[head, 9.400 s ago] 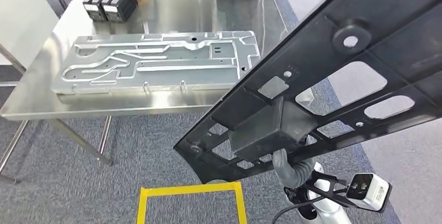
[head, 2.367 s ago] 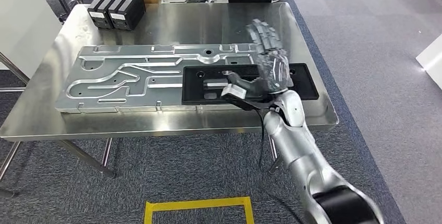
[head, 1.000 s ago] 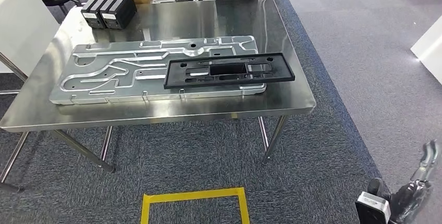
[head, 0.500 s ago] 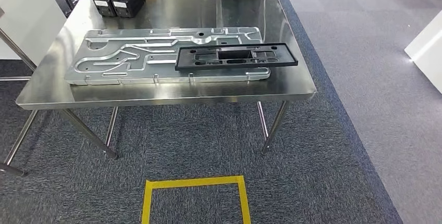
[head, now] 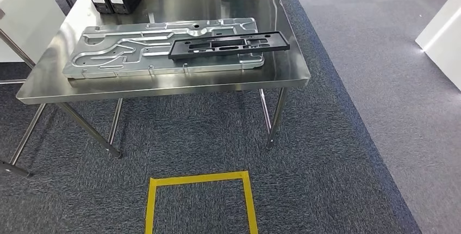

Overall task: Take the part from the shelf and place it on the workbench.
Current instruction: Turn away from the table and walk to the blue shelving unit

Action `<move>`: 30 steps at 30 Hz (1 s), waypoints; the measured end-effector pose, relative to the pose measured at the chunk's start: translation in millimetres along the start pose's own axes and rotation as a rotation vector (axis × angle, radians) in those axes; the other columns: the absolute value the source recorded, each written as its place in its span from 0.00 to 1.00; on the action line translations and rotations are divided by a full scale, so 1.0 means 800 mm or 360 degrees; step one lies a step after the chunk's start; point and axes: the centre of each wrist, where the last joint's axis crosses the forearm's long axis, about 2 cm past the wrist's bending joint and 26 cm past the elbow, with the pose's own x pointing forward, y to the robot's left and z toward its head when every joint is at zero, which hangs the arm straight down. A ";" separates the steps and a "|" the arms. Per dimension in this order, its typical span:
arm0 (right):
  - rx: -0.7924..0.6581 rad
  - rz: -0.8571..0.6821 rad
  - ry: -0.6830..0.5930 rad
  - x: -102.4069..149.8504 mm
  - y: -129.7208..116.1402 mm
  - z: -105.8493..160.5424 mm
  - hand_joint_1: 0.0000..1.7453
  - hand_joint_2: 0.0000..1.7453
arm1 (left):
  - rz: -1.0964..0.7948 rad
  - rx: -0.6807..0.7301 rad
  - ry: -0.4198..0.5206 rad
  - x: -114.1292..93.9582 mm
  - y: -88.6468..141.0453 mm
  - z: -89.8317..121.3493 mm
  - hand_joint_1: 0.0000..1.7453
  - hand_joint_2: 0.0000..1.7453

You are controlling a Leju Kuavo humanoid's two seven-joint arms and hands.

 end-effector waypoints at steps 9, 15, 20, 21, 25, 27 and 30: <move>0.0081 -0.0055 0.0043 -0.002 0.004 0.000 0.00 0.00 | -0.0015 -0.0007 -0.0030 0.009 0.000 -0.004 0.00 0.00; 0.0085 -0.0070 0.0059 -0.005 0.003 0.000 0.00 0.00 | -0.0010 -0.0016 -0.0029 0.009 -0.004 -0.004 0.00 0.00; 0.0084 -0.0072 0.0055 -0.003 0.002 -0.001 0.00 0.00 | -0.0007 -0.0018 -0.0031 0.009 -0.005 -0.004 0.00 0.00; 0.0083 -0.0074 0.0053 -0.002 0.001 -0.001 0.00 0.00 | -0.0006 -0.0019 -0.0031 0.009 -0.006 -0.004 0.00 0.00; 0.0079 -0.0077 0.0046 0.001 -0.001 -0.001 0.00 0.00 | -0.0006 -0.0019 -0.0031 0.009 -0.006 -0.004 0.00 0.00; 0.0080 -0.0077 0.0048 0.000 -0.001 -0.001 0.00 0.00 | -0.0005 -0.0020 -0.0027 0.008 -0.007 -0.004 0.00 0.00; 0.0080 -0.0077 0.0049 0.000 -0.001 -0.001 0.00 0.00 | -0.0006 -0.0026 -0.0024 0.007 -0.008 -0.003 0.00 0.00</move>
